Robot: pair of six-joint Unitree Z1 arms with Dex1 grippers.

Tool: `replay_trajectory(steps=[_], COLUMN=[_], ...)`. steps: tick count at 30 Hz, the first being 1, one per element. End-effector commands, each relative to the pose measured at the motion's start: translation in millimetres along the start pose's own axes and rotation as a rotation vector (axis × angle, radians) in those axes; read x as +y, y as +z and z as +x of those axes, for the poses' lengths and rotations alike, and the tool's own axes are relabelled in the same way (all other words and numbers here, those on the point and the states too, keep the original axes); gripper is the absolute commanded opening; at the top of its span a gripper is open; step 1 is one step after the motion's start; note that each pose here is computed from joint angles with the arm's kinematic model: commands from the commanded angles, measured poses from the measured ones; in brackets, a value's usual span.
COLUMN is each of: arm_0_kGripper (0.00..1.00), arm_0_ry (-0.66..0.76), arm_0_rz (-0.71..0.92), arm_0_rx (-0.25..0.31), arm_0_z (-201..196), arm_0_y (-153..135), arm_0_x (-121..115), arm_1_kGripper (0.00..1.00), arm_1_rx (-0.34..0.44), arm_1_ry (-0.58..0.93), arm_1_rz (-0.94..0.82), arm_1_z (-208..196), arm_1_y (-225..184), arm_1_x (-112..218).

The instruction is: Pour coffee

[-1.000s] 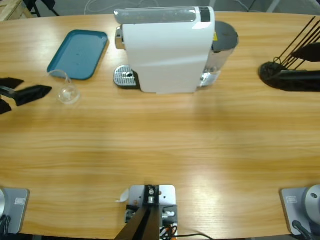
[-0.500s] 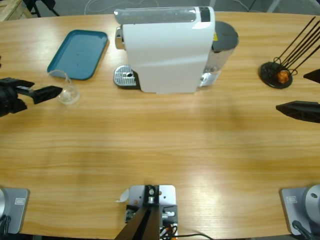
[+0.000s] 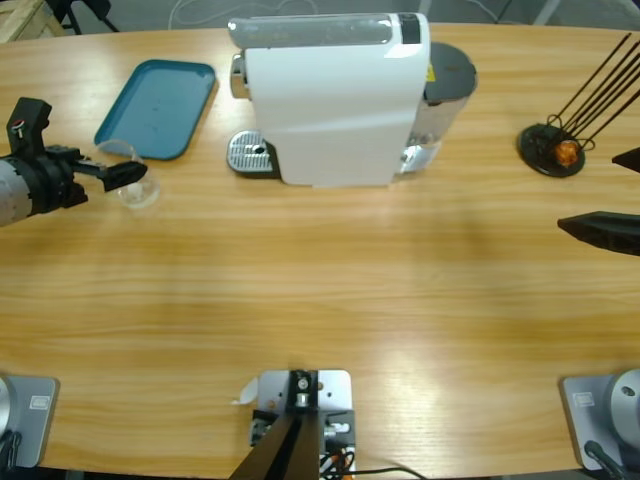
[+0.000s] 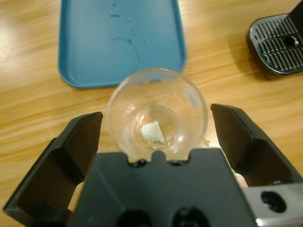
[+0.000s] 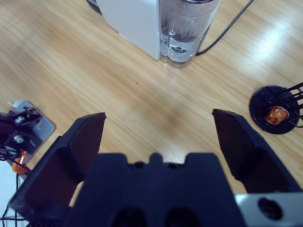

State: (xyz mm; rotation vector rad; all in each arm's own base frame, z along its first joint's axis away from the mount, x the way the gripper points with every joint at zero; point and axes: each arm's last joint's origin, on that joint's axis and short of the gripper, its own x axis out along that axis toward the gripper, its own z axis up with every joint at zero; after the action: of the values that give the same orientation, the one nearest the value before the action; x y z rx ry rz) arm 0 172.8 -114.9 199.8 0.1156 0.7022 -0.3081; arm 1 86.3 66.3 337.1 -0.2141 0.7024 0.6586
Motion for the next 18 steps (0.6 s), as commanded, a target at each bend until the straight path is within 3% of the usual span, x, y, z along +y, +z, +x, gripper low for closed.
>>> replay_trajectory(steps=[1, 5, 9, 11, 12, 14, 18], arm_0_kGripper=[0.924, 0.64, 0.636, 0.518, 0.513, 0.513, 0.513], arm_0_ry=[0.05, 0.049, 0.026, 0.01, -0.006, -0.047, -0.156], arm_0_rz=[0.005, 0.004, 0.002, 0.002, 0.015, 0.031, 0.111], arm_0_rx=[0.034, 0.029, 0.035, 0.041, 0.04, 0.0, -0.139], arm_0_z=[23, 21, 18, 16, 15, 13, 4], arm_0_y=[-11, -13, -18, -21, -22, -18, 4], arm_0_x=[-2, -2, -7, -11, -15, -25, -39], arm_1_kGripper=[1.0, 1.0, 1.0, 1.0, 1.0, 1.0, 1.0], arm_1_rx=[0.009, 0.006, -0.001, -0.005, -0.007, -0.009, -0.013], arm_1_ry=[-0.018, -0.021, -0.021, -0.021, -0.021, -0.023, -0.026], arm_1_rz=[0.008, 0.008, 0.007, 0.007, 0.007, 0.007, 0.007], arm_1_z=[1, 0, -2, -3, -3, -4, -5], arm_1_y=[-11, -12, -13, -13, -14, -14, -14], arm_1_x=[-1, -1, -1, -1, -1, -1, -1])
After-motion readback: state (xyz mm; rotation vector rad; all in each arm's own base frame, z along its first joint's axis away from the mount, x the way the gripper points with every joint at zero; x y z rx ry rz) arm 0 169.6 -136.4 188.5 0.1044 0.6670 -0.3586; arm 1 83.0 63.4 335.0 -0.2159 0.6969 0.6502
